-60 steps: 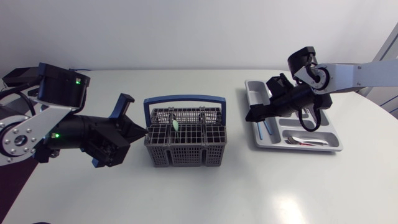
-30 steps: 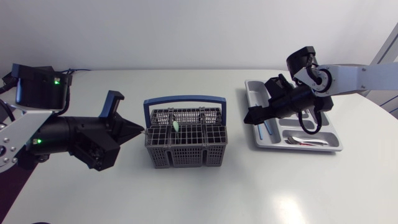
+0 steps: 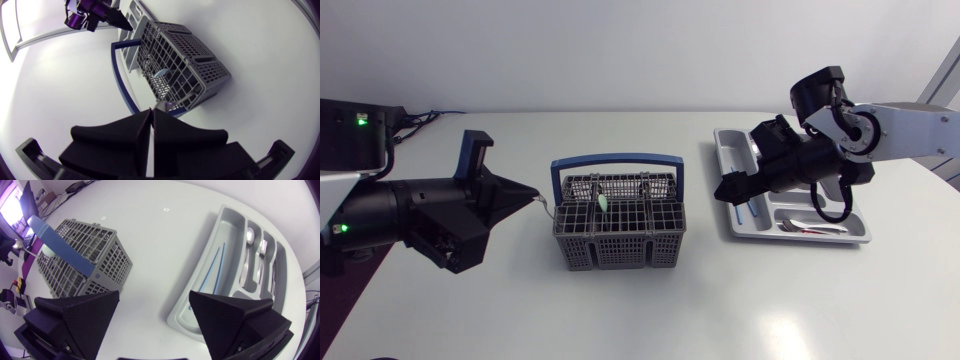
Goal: Unload the cutlery basket into the drawer organizer.
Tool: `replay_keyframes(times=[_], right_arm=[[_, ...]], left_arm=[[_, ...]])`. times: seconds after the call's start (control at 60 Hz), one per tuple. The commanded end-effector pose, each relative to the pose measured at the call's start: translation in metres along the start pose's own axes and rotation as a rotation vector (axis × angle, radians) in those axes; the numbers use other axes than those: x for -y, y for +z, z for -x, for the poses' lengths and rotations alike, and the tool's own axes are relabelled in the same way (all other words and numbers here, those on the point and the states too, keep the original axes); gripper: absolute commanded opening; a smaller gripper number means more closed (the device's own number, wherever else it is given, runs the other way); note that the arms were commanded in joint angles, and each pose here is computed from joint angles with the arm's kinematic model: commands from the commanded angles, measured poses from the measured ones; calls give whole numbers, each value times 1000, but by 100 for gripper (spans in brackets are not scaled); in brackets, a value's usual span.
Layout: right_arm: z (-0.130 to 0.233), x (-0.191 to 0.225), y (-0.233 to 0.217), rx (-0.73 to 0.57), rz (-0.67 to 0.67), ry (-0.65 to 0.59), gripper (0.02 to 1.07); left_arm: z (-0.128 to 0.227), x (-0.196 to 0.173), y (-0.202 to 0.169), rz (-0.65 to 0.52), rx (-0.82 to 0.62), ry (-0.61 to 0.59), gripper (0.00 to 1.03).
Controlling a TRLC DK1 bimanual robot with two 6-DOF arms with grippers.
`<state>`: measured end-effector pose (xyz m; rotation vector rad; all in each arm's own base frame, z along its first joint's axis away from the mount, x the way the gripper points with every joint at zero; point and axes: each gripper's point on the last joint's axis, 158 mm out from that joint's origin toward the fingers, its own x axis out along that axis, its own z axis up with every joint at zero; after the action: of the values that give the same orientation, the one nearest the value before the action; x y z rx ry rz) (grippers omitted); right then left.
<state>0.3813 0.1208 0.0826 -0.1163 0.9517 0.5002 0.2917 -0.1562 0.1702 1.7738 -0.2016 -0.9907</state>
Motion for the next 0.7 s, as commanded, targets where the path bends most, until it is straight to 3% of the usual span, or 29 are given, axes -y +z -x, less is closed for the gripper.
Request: replay_keyframes(times=[0.0, 0.35, 0.583, 0.683], right_arm=[[7, -9, -8, 2, 4, -12, 102], [51, -49, -9, 140, 175, -111, 102], [76, -87, -9, 243, 273, -79, 102], [89, -103, -5, 316, 339, -97, 102]], left_arm=[[9, -12, 1, -35, 1, 39, 4], [34, -41, 5, -4, -6, 146, 4], [38, -41, -1, 16, -22, 182, 4], [41, -47, -6, 82, -32, 195, 4]])
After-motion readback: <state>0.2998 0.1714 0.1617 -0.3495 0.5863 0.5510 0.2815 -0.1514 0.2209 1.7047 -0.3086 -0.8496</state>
